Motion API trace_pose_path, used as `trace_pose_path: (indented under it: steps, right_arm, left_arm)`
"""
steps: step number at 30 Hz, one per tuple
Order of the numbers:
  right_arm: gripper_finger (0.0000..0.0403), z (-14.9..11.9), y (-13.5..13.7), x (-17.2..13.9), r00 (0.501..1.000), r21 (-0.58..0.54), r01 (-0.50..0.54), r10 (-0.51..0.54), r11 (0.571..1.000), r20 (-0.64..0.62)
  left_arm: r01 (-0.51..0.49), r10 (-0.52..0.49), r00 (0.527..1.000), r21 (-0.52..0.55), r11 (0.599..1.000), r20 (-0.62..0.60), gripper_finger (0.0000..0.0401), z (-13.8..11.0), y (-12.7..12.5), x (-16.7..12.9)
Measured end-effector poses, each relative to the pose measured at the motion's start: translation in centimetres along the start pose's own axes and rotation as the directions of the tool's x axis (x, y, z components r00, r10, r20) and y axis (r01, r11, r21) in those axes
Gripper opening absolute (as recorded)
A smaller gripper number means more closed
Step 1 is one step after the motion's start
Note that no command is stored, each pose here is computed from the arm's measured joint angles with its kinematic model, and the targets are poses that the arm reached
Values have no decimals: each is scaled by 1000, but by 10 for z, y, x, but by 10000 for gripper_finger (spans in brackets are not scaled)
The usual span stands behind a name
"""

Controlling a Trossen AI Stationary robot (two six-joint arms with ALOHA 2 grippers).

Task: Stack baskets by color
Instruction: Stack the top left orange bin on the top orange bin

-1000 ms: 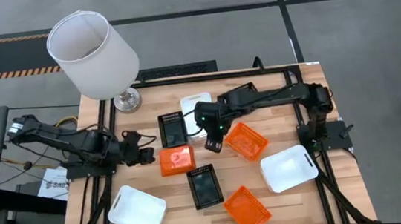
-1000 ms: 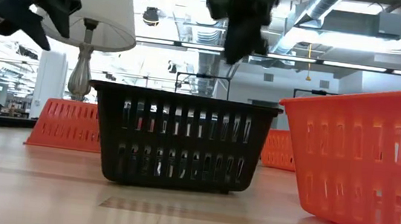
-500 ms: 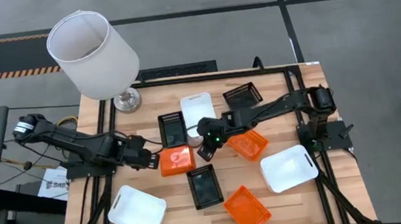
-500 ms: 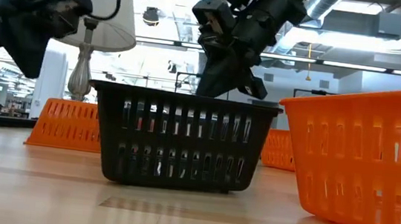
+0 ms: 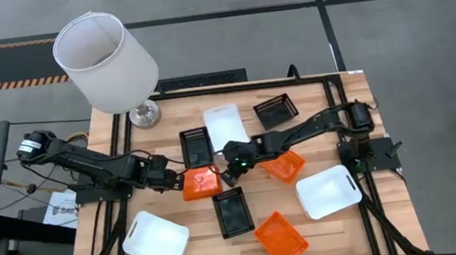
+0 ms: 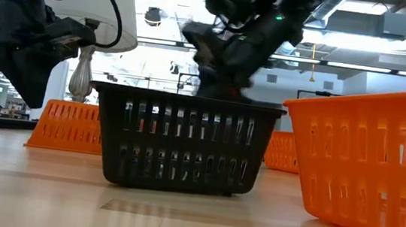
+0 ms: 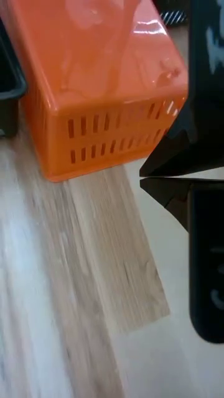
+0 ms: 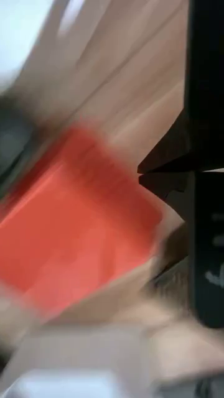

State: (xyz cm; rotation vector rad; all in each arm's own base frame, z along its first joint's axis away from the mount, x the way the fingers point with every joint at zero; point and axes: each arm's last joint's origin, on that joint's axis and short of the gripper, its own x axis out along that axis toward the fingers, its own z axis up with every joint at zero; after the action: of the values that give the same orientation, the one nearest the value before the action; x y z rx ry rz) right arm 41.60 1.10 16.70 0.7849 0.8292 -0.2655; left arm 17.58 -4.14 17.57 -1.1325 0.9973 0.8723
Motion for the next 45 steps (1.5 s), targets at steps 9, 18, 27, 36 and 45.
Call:
trace_pose_path:
  steps: [9,18,27,36,45]
  right_arm:
    - [2,-1,1,12,1000,-2,-10,10,1000,-13]
    - [3,-3,-2,13,1000,23,20,-19,1000,-16]
    - [3,-6,-6,26,1000,48,14,-13,999,-27]
    - [3,-6,-4,31,996,-12,0,-1,1000,-92]
    - [3,20,22,11,991,-236,102,-118,966,-57]
  left_arm:
    - [70,-70,997,-6,998,-22,0,-2,-5,14]
    - [133,-133,991,-60,989,5,0,0,-5,26]
    - [182,-184,983,-71,981,-18,0,4,-17,39]
    - [223,-225,974,-34,974,-40,0,4,-25,32]
    - [272,-271,961,-2,962,-53,0,6,-38,12]
